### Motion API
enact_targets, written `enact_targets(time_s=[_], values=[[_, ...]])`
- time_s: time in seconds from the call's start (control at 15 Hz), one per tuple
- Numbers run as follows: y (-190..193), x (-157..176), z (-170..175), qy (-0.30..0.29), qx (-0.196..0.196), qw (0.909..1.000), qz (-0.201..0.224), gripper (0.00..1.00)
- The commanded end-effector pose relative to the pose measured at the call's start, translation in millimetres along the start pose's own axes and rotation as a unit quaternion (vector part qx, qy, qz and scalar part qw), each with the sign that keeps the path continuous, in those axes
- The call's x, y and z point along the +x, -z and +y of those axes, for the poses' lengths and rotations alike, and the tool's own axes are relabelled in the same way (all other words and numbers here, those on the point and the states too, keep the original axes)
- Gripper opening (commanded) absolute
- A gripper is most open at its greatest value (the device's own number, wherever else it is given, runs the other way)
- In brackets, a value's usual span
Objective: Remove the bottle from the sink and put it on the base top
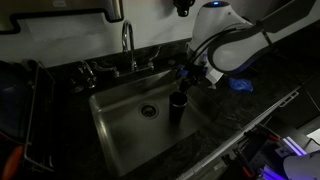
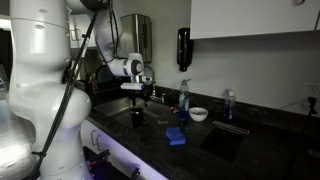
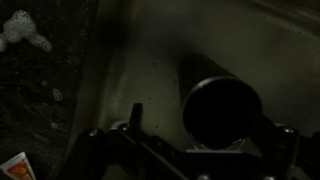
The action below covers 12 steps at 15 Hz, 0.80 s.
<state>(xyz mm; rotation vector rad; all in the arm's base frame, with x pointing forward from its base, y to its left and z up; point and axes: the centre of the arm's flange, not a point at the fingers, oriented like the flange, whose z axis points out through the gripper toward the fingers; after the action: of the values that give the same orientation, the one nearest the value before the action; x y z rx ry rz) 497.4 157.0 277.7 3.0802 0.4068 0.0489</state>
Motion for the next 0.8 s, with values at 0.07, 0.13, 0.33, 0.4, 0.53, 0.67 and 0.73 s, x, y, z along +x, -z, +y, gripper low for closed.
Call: enact_targets(time_s=[0.07, 0.13, 0.33, 0.4, 0.53, 0.67, 0.73], values=[[-19.7, 16.0, -0.9, -0.003, -0.007, 1.0, -0.004, 1.0], [-21.7, 16.8, -1.6, -0.004, -0.005, 1.0, -0.005, 1.0], [-24.9, 18.4, -2.2, -0.009, -0.003, 0.9999, -0.007, 1.0], [-25.8, 18.8, -2.0, -0.009, -0.003, 0.9999, -0.008, 1.0], [-28.4, 18.2, -0.7, -0.013, -0.004, 0.9999, -0.009, 1.0], [-31.4, 17.5, 1.4, -0.016, -0.005, 0.9998, -0.009, 1.0], [-32.9, 17.0, 3.4, -0.019, -0.004, 0.9997, -0.011, 1.0]])
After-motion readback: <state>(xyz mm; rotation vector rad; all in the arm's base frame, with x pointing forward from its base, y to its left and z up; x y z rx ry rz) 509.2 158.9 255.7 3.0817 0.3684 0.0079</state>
